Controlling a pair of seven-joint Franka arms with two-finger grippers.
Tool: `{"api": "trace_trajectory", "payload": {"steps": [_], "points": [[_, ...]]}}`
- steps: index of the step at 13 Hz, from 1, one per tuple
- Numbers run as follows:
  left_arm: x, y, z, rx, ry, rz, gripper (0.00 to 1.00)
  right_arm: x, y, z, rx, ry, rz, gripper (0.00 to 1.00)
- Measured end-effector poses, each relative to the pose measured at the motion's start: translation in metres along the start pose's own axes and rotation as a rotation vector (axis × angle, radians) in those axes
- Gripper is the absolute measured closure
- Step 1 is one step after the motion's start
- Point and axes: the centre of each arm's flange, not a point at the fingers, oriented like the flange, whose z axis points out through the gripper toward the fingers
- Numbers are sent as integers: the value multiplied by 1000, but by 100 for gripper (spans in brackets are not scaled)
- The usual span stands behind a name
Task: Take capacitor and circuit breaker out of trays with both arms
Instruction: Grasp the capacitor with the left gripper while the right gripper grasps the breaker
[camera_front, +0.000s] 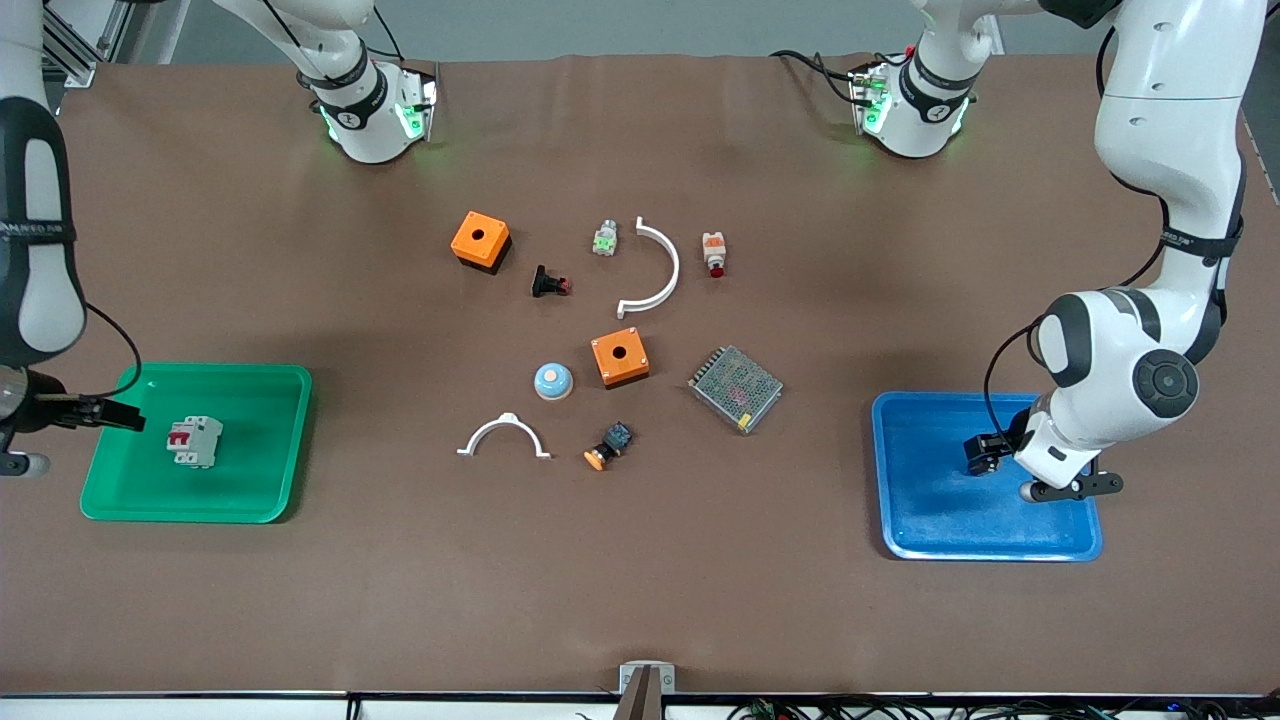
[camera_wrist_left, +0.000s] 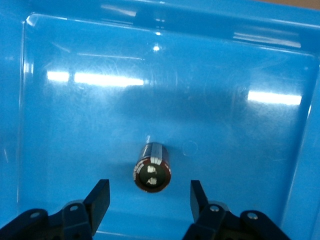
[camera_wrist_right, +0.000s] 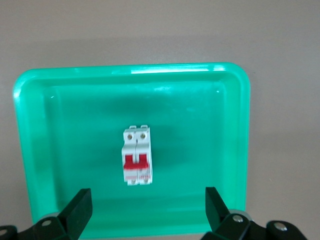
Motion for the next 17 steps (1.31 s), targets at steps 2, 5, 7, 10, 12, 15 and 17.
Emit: {"api": "trace_trajectory", "payload": {"steps": [2,5,7,10,12,15,17], "points": [[5,0,5,0,1,-1,30,4,-2,33,32,-6,18,0],[8,0,15,1,-6,-2,43,7,-3,60,36,-4,-9,0],[9,0,15,1,-5,-2,49,6,-4,71,33,4,-19,0],[14,1,6,-1,10,-1,66,-2,-13,95,32,17,-36,0],[13,5,-14,-4,-8,3,66,-6,-16,105,30,24,-57,0],[2,36,-75,-22,-40,-23,66,-7,-14,107,26,30,-66,0],[-16,69,-114,-38,-48,-39,66,-8,-13,108,26,28,-66,6]]}}
